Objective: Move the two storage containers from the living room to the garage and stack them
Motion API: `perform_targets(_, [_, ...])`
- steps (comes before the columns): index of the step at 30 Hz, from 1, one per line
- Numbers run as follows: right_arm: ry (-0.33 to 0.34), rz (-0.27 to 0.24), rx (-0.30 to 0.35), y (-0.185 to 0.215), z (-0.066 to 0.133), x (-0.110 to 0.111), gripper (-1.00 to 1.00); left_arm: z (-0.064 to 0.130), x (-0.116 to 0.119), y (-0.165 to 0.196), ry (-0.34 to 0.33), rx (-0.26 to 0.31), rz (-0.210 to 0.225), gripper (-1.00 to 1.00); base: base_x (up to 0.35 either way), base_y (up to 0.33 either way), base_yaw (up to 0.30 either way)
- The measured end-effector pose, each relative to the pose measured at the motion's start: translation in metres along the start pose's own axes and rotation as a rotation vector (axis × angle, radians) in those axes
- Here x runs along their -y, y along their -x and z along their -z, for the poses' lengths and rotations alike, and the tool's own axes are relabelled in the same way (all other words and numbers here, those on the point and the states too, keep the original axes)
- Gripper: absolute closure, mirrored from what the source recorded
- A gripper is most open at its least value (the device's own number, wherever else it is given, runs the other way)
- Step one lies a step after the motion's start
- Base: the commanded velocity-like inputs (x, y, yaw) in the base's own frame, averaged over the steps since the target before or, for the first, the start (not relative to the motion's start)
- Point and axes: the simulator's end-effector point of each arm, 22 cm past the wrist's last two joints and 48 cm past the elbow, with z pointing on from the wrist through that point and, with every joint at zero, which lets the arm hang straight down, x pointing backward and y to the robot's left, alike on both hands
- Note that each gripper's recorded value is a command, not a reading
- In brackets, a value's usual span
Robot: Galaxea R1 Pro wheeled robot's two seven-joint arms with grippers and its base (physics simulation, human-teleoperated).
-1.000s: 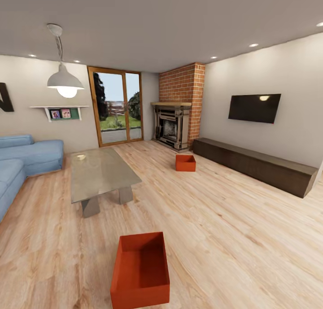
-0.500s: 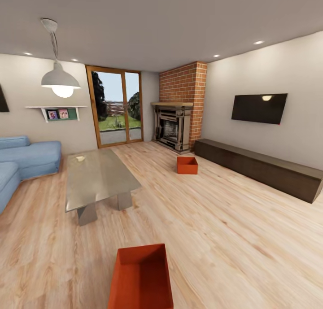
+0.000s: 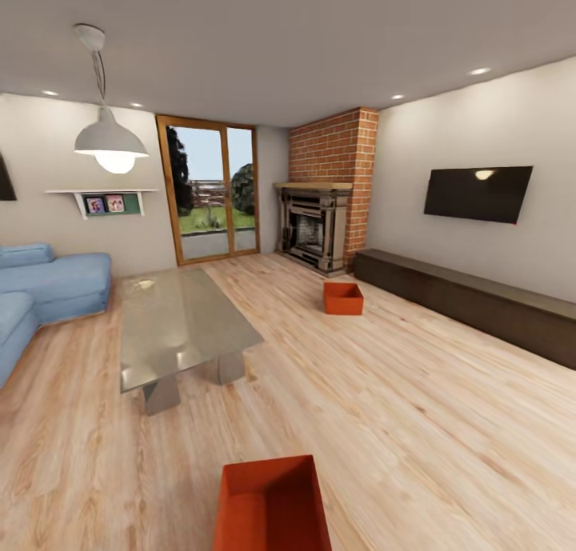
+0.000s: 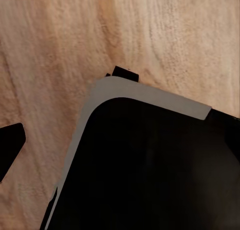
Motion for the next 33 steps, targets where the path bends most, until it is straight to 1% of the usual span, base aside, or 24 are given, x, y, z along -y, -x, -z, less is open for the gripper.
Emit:
perform_targets(4, [-0.001,0.001,0.0,-0.0002,0.0001,0.0012,-1.0,0.0001,0.0,-0.0014,0.0,-0.006,0.001,-1.0,0.268,0.183,0.225])
perform_targets(9, [-0.002,0.002,0.0,-0.0003,0.0001,0.0015,-1.0,0.0001,-0.0001,-0.0017,0.0,-0.007,0.001,-1.0,0.315,0.022,0.243])
perform_targets(18, [-0.003,0.002,0.0,-0.0004,0.0,0.0018,-1.0,0.0,0.0001,-0.0017,0.0,-0.007,0.001,-1.0,0.276,-0.132,0.021])
perform_targets(33, [-0.004,0.001,-0.001,-0.0005,-0.0001,0.0027,-1.0,-0.0002,0.0004,0.0011,-0.001,0.003,-0.004,-1.0,0.018,-0.012,0.0])
